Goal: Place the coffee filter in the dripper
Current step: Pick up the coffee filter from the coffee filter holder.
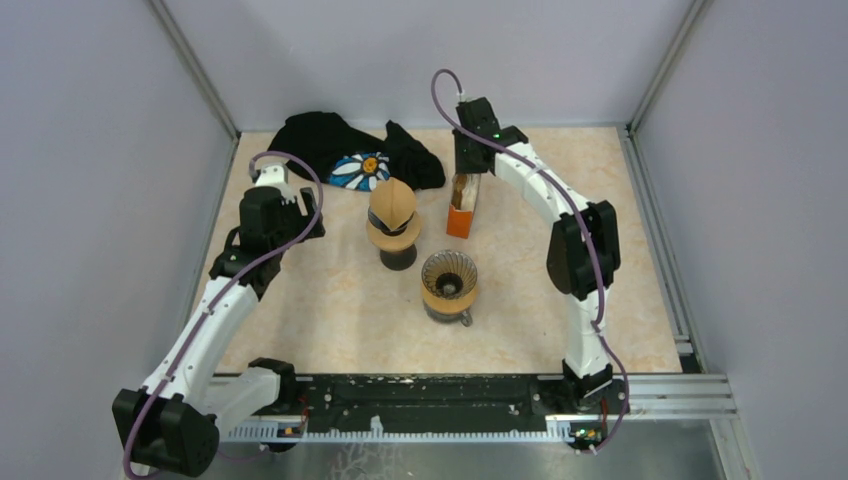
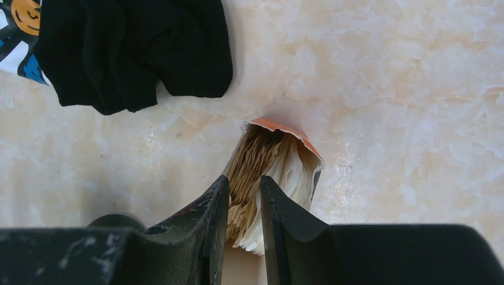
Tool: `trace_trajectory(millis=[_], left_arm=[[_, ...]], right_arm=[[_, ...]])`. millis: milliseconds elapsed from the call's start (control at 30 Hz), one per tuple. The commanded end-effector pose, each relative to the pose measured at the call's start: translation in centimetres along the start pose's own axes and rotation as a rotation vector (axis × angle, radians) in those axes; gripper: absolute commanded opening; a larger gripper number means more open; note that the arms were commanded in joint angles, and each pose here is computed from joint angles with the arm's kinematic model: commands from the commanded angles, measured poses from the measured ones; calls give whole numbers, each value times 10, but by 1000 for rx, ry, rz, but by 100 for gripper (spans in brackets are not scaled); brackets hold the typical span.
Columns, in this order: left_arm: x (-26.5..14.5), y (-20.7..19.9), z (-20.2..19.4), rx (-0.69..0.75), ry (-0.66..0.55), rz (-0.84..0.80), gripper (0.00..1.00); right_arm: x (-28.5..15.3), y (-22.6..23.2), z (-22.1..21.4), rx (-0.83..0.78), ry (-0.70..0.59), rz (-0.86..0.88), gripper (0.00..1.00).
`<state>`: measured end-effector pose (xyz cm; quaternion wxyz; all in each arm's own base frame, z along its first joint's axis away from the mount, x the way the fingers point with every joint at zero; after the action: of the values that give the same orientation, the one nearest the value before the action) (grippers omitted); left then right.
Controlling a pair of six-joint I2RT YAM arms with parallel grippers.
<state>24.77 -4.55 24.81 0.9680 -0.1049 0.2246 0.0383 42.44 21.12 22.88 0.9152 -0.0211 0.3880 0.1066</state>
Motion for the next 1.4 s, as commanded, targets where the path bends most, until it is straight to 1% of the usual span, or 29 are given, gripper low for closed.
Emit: trace_trajectory(millis=[0,233,500,933,1367], left_arm=[[1,2,-1,9,-13,-7,84],[2,1,-1,9,-11,-8,84],[2,1,-1,9,-10,-10,84],[2,1,-1,10,-7,-12,84],[2,1,-2,12,-5,-15,84]], right_arm=[[-23,8,21,-19,-83,15,27],[-24,9,18,-50,-71,-34,26],[-28,12,18,-72,-72,-46,26],[-22,22,13,-111,-46,-55,25],[-14,21,7,-124,-19,-102,24]])
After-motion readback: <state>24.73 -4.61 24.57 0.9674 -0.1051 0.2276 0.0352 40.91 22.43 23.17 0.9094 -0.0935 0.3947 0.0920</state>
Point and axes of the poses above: each gripper's point midway between its finger pads, its own x axis out along the fingers, its own y axis along the line the jaws close on, z = x × y, the point moved 9 cm from there along -x, back along the fingers, and after that the axes turned 5 degrees about -x, right-handed, at the moved point
